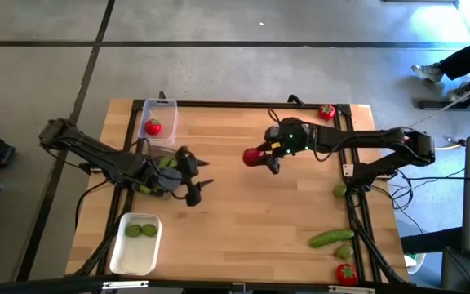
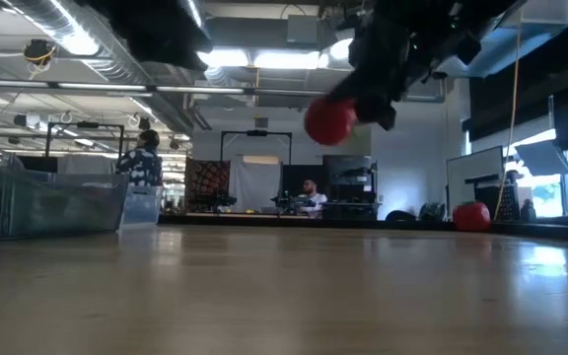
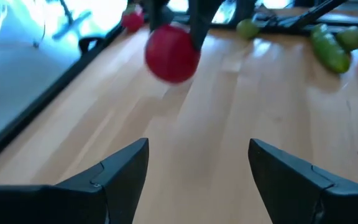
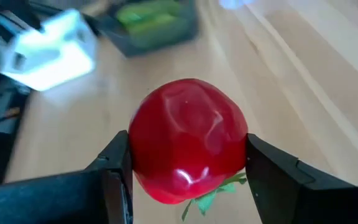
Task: Sort produce into baskets
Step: Put the middle right tomato into the transparent bin
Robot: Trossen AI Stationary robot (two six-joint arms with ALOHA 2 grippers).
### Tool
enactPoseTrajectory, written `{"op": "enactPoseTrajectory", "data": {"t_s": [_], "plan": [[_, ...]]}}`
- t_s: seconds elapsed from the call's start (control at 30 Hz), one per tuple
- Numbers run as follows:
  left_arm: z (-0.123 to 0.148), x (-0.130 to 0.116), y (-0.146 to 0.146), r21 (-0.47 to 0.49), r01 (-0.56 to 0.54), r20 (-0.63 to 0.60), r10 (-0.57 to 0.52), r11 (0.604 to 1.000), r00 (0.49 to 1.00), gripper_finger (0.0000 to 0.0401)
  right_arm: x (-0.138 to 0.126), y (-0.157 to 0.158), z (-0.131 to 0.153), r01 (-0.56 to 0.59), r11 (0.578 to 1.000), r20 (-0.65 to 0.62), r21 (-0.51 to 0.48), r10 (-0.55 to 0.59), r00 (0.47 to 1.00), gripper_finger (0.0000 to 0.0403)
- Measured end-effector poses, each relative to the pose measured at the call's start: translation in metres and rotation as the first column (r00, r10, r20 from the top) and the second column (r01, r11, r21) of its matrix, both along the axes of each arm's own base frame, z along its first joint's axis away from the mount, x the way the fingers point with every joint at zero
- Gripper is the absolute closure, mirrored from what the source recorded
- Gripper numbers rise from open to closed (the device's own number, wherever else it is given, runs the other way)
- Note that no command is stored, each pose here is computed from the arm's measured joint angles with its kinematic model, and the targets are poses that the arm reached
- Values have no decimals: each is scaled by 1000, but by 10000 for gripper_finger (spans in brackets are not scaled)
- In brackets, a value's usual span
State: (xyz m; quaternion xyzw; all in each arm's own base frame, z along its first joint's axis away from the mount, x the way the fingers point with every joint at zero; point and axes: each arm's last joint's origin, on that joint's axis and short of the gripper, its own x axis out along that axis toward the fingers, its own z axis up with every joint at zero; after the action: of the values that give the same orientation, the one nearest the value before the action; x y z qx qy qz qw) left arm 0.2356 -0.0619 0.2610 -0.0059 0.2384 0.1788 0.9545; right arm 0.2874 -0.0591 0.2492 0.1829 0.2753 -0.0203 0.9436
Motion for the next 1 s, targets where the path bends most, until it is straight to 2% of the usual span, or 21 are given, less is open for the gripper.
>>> {"op": "enactPoseTrajectory", "data": {"t_s": [0.27, 0.6, 0.8, 1.0], "plan": [[-1, 22, -7, 155, 88, 57, -97, 984, 994, 129, 11, 23, 13, -77, 997, 152, -21, 79, 985, 205], [-5, 43, -14, 360, 158, 64, -193, 919, 979, 129, 20, 50, 27, -119, 992, 308, -42, 126, 943, 205], [-3, 49, -16, 424, 147, 99, -206, 894, 973, 129, 20, 55, 30, -123, 991, 331, -51, 133, 934, 205], [-1, 49, -16, 421, 135, 116, -202, 897, 973, 129, 22, 59, 30, -132, 989, 350, -62, 145, 926, 205]]}}
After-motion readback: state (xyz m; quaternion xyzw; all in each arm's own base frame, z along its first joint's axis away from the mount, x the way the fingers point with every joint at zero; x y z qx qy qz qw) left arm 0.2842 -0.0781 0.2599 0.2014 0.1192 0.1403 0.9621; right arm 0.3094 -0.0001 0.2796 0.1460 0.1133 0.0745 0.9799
